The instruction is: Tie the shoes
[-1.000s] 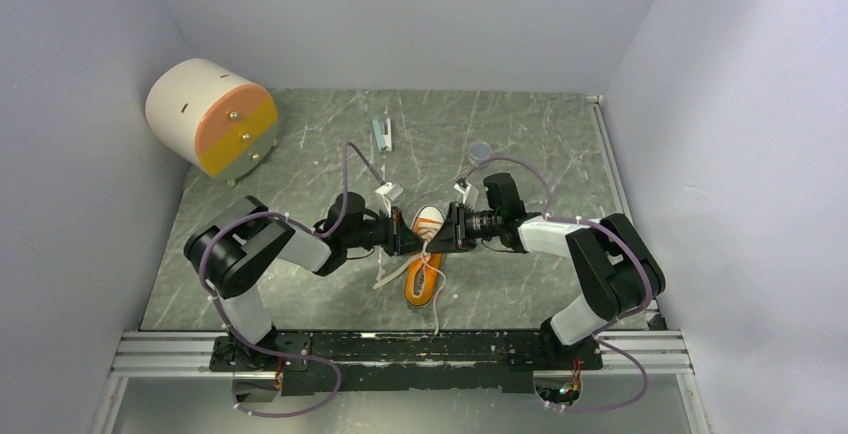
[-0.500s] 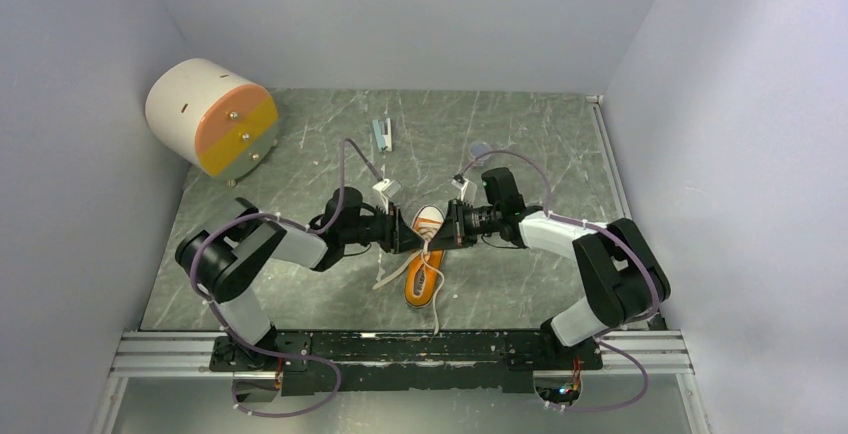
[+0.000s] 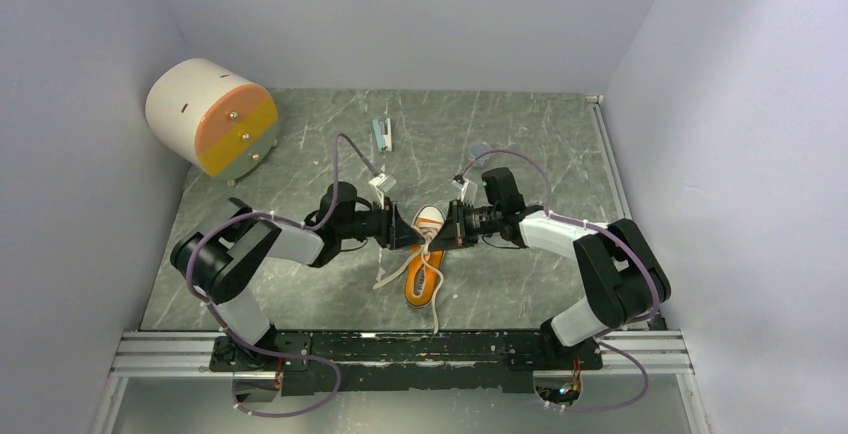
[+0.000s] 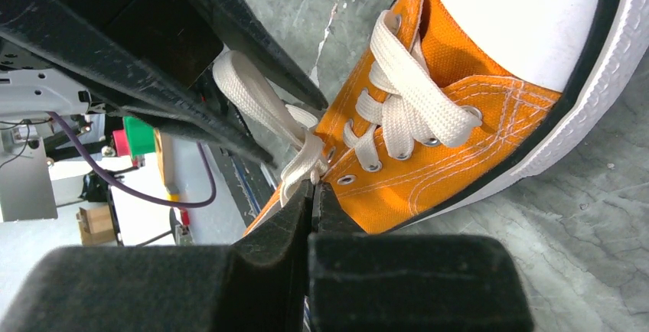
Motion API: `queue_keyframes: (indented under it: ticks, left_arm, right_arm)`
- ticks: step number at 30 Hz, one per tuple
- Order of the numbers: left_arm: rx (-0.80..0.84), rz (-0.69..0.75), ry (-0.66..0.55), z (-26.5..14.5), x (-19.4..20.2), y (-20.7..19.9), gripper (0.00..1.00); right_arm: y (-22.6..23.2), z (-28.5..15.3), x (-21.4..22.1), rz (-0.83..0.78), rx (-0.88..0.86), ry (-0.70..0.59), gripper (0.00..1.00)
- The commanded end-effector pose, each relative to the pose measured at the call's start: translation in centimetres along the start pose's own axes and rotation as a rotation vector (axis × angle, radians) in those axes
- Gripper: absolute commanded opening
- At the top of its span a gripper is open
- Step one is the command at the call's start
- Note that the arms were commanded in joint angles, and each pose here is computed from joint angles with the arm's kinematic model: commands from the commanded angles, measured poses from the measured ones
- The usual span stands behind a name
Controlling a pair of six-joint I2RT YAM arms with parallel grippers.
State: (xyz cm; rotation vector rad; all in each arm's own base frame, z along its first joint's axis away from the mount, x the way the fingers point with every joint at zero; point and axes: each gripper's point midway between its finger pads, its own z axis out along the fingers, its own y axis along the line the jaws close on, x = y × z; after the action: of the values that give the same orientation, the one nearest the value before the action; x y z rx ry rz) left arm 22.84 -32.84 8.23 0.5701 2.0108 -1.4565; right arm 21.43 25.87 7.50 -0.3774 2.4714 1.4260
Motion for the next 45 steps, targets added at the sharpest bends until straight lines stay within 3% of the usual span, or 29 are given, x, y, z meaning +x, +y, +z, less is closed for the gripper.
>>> queue_keyframes:
  ticks: [1,4,7,13,24,33,40,45]
  left_arm:
    - [0.023,0.025,-0.024,0.5,-1.6,-0.5,0.48]
    - [0.014,0.025,-0.034,0.8,-2.0,-0.3,0.54]
    - [-0.027,0.007,-0.038,1.1,-2.4,0.7,0.5]
    - [-0.092,-0.01,-0.045,0.5,-2.9,2.0,0.06]
    - [-0.288,-0.099,0.098,-3.8,1.0,2.5,0.05]
    - [-0.509,-0.203,0.102,-6.3,2.2,4.6,0.05]
    - [-0.641,-0.261,0.144,-8.1,4.4,6.4,0.05]
    - [-0.537,-0.274,0.126,-7.0,4.6,5.0,0.05]
  right_arm:
    - [0.4,-0.1,-0.9,-0.038,-0.009,-0.015,0.0]
    - [0.5,-0.1,-0.9,-0.038,-0.013,-0.014,0.0]
    - [0.6,-0.1,-0.9,-0.039,-0.013,-0.013,0.0]
    - [0.4,-1.0,-0.6,-0.02,0.061,0.015,0.0]
    - [-3.5,-6.0,1.0,0.088,0.52,0.118,0.0]
    - [-7.5,-7.4,-2.0,0.113,0.759,-0.08,0.0]
    - [-10.6,-7.9,-1.7,0.148,0.819,-0.094,0.0]
    - [-9.2,-6.5,-0.7,0.132,0.669,-0.033,0.0]
